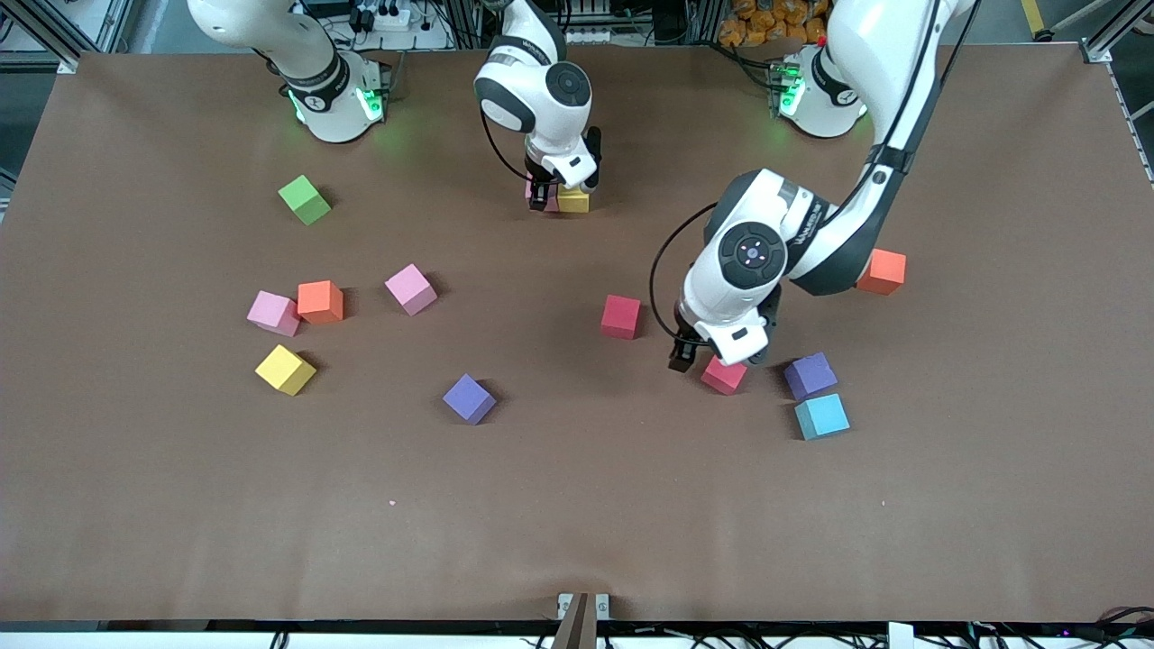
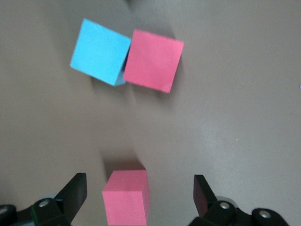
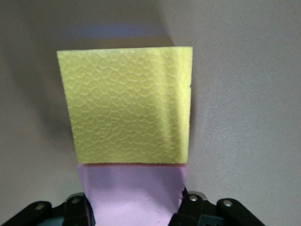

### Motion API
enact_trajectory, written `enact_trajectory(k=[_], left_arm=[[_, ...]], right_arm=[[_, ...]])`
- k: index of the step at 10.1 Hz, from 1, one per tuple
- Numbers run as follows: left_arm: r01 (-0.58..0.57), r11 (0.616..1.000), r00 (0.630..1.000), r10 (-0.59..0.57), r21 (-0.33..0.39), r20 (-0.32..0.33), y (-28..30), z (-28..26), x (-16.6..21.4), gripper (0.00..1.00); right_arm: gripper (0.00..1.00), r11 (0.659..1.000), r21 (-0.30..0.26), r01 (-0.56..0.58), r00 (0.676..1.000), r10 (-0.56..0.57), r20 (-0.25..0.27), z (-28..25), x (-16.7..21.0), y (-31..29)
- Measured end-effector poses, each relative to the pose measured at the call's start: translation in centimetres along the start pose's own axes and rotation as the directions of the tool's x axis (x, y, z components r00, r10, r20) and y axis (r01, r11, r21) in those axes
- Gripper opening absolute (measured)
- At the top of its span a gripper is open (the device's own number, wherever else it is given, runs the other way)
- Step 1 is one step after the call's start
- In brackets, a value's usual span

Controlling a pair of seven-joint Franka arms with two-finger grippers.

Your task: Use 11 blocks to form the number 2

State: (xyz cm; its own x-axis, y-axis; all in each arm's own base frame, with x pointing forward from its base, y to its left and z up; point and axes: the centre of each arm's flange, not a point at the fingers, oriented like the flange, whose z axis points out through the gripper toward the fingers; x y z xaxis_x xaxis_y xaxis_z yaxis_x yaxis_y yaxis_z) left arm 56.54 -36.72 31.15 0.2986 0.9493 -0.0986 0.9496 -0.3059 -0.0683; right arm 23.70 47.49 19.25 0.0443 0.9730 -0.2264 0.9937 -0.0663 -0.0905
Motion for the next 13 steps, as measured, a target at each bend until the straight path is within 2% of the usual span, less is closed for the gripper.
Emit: enact_trajectory(k=[3, 4, 5, 7, 10, 13], left_arm=[[0.017, 1.0, 1.0, -0.017, 0.0, 0.011, -0.3, 3.7, -3.0, 1.0], [0.026, 1.0, 1.0, -0.026, 0.006, 0.011, -0.5, 5.0, -4.0, 1.0], [0.03, 0.999, 0.999, -0.03, 0.01, 0.011, -0.6, 5.7, -4.6, 1.0], [0.058, 0.998, 0.998, -0.058, -0.005, 0.017, -0.7, 6.1, -5.5, 1.0], [0.08, 0.997, 0.997, -0.08, 0.002, 0.016, -1.1, 6.8, -6.5, 1.0], [0.1, 0.995, 0.995, -0.1, 0.02, 0.018, -1.7, 7.8, -7.8, 1.0]], right_arm=[[0.61, 1.0, -0.004, 0.012, 1.0, -0.012, 0.001, 0.0, 0.3, -0.5], [0.66, 0.999, -0.019, 0.033, 0.999, -0.032, 0.005, -0.1, 0.5, -0.9], [0.73, 0.998, -0.039, 0.056, 0.998, -0.055, 0.014, -0.1, 0.6, -1.0], [0.99, 0.996, -0.058, 0.068, 0.998, -0.067, 0.018, -0.4, 0.6, -0.7], [1.0, 0.997, -0.058, 0.048, 0.998, -0.046, 0.036, -3.2, 0.2, -0.5], [1.0, 0.998, -0.061, -0.033, 0.999, 0.035, 0.03, -8.7, -2.8, 1.5]])
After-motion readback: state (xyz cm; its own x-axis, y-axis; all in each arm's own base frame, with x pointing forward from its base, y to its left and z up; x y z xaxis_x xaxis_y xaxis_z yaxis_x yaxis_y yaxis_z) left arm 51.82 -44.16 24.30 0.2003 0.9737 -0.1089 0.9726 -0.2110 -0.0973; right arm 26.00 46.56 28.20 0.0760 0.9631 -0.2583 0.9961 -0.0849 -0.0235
